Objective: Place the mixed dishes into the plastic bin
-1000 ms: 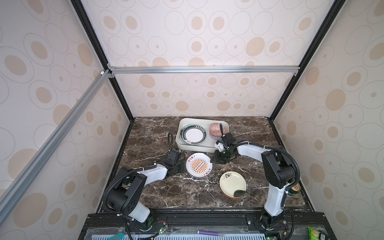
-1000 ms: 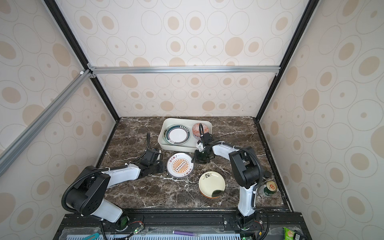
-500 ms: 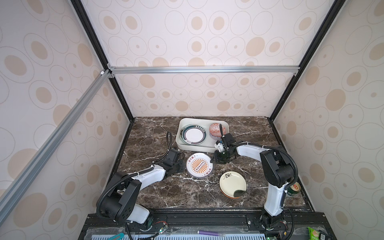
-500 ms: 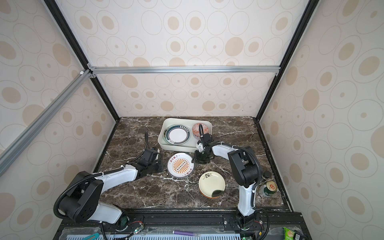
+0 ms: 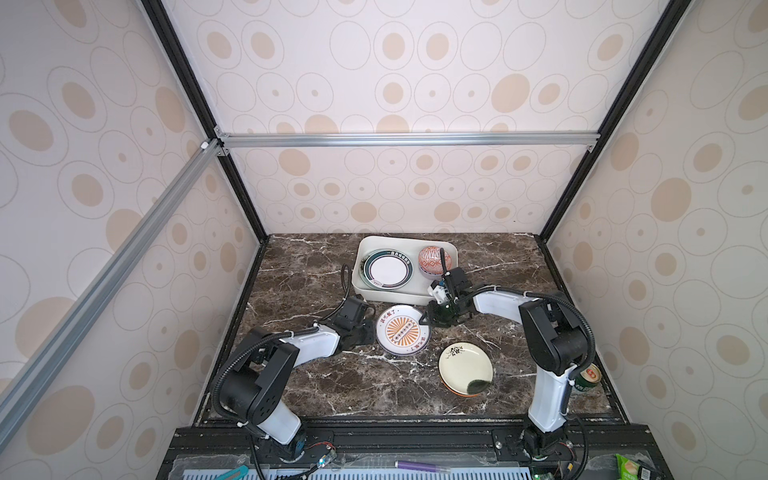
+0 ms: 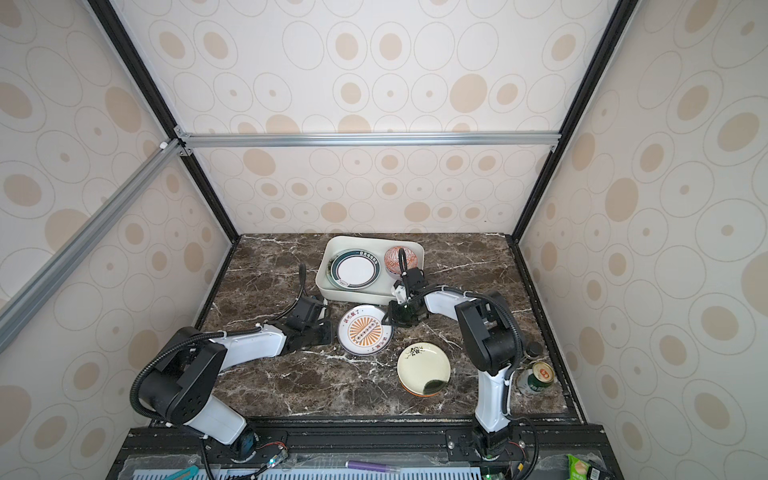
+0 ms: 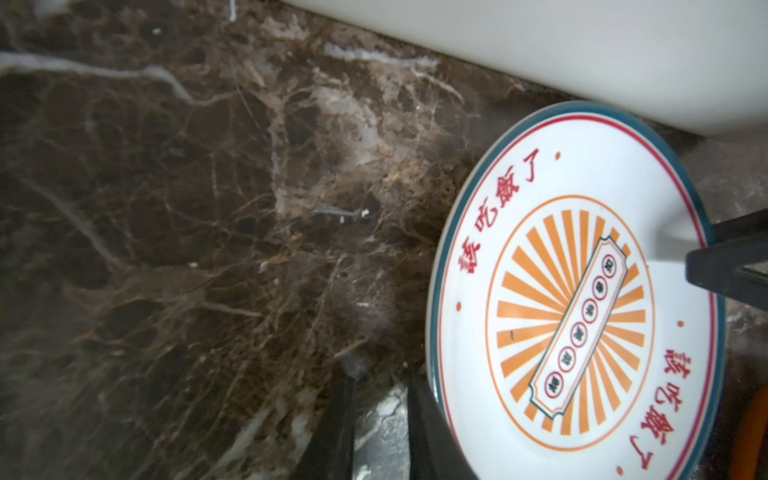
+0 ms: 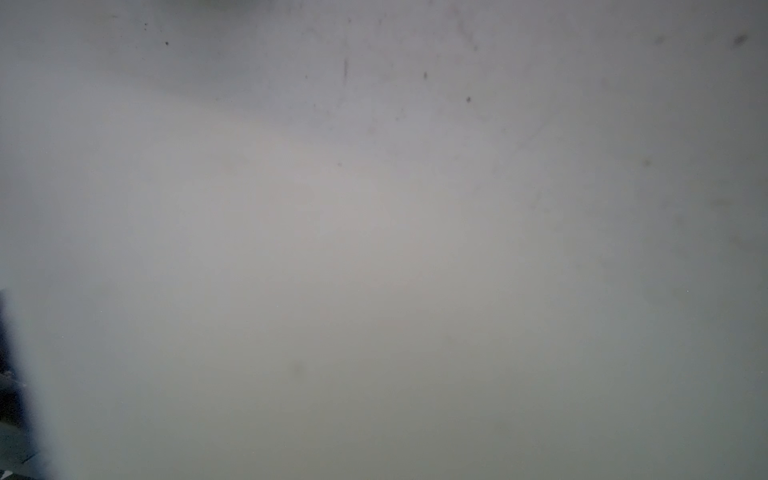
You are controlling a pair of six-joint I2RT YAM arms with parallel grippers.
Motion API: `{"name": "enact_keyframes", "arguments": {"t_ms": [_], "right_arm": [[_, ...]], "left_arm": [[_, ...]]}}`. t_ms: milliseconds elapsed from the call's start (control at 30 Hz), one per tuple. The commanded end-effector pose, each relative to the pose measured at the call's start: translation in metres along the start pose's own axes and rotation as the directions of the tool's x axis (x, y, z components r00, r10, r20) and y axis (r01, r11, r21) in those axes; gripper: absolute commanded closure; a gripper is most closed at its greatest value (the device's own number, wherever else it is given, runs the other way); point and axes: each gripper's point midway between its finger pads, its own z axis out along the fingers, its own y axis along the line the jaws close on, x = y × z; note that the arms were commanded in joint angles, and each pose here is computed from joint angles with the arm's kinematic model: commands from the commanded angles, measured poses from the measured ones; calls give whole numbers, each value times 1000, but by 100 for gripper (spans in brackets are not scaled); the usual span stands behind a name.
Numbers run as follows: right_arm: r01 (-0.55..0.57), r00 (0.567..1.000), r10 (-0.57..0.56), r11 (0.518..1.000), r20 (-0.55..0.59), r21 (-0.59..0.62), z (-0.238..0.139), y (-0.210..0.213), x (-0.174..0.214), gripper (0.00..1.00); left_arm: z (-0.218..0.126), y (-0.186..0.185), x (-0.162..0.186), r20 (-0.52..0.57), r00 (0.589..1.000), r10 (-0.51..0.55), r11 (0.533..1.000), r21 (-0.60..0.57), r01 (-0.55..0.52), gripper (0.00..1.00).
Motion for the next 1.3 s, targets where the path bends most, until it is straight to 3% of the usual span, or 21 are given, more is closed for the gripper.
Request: {"name": "enact_keyframes", "arguments": {"t_ms": [0, 333, 700, 967, 1067, 1100, 1133, 1267], "right_arm": [[-96, 985, 99, 995, -141, 28, 18, -20, 39, 66], [-97, 982, 90, 995, -167, -32, 16, -8, 41, 89], [-91, 985, 67, 985, -158, -150, -7, 22, 43, 98], [-52, 992, 28, 979, -123, -196, -38, 49, 37, 100], [-46, 994, 23, 975, -110, -217, -47, 59, 30, 100], [-43, 994, 20, 974, -104, -224, -50, 63, 27, 100], [-39, 995, 17, 973, -97, -227, -53, 67, 23, 100], [-7, 997, -10, 975, -71, -223, -67, 80, 10, 100]], "left_arm": [[8, -7, 10, -47, 999, 0, 1000, 7, 0, 77], [15, -15, 14, -58, 998, 12, 1000, 15, -11, 79], [9, -21, 15, -38, 999, 16, 999, 37, -15, 79], [-29, 1, -6, 49, 996, 70, 994, -90, -65, 47], [-44, 2, -15, 84, 994, 72, 994, -90, -64, 26], [-49, 2, -17, 93, 993, 75, 994, -90, -66, 8], [-54, 2, -20, 102, 991, 81, 993, -94, -72, 1], [-79, 2, -35, 149, 984, 100, 990, -108, -85, 1]]}}
